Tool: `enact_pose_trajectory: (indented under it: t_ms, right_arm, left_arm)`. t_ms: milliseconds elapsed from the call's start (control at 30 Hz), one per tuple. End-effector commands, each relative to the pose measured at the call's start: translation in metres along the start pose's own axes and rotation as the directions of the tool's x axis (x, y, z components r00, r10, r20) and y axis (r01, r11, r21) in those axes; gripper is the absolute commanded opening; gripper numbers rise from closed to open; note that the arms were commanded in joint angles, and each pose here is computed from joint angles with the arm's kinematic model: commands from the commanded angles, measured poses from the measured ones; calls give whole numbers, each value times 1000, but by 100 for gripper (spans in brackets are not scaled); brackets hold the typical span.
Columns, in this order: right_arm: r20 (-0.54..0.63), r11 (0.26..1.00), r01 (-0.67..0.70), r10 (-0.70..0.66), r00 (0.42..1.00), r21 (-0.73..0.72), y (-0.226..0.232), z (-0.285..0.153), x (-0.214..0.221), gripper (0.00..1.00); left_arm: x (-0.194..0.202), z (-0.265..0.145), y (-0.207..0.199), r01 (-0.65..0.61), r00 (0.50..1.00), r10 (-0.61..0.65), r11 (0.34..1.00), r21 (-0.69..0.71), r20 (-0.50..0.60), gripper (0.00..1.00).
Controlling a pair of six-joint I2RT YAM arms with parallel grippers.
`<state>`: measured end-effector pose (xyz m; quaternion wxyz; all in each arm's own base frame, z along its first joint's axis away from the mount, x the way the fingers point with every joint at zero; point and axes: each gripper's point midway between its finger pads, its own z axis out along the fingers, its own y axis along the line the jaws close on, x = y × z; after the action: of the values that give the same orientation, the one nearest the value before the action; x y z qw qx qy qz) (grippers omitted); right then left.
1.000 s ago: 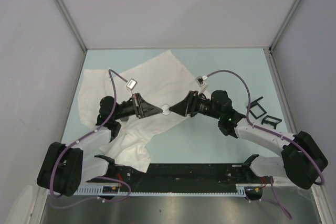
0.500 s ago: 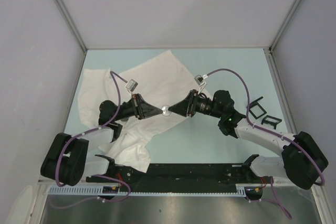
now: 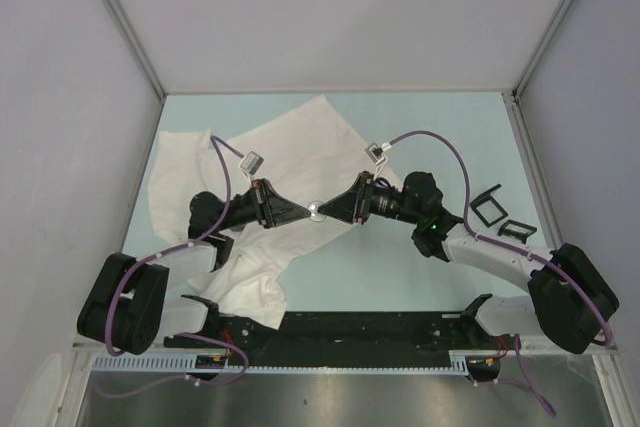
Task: Remove the brooch from the garment
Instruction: Close the brooch.
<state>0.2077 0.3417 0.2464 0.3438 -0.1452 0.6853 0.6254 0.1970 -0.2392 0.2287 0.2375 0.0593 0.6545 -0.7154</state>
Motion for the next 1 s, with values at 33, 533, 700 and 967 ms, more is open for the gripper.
enact_pose_trajectory:
  t_ms: [33, 533, 700, 967]
  right_arm:
    - [15, 998, 21, -20, 1000, -60, 11, 3, -4, 37]
    - [-19, 999, 51, -51, 999, -9, 6, 12, 5, 23]
    - [-24, 997, 72, -71, 997, 16, 4, 14, 6, 20]
    - [-2, 989, 102, -102, 995, 103, -2, 16, 4, 16]
  left_arm:
    - [1, 2, -13, -66, 998, 67, 997, 49, -10, 1]
    - [1, 4, -19, -69, 998, 69, 996, 53, -8, 0]
    - [1, 3, -20, -72, 997, 73, 996, 52, -10, 1]
    - [2, 4, -24, -79, 997, 80, 995, 58, -16, 0]
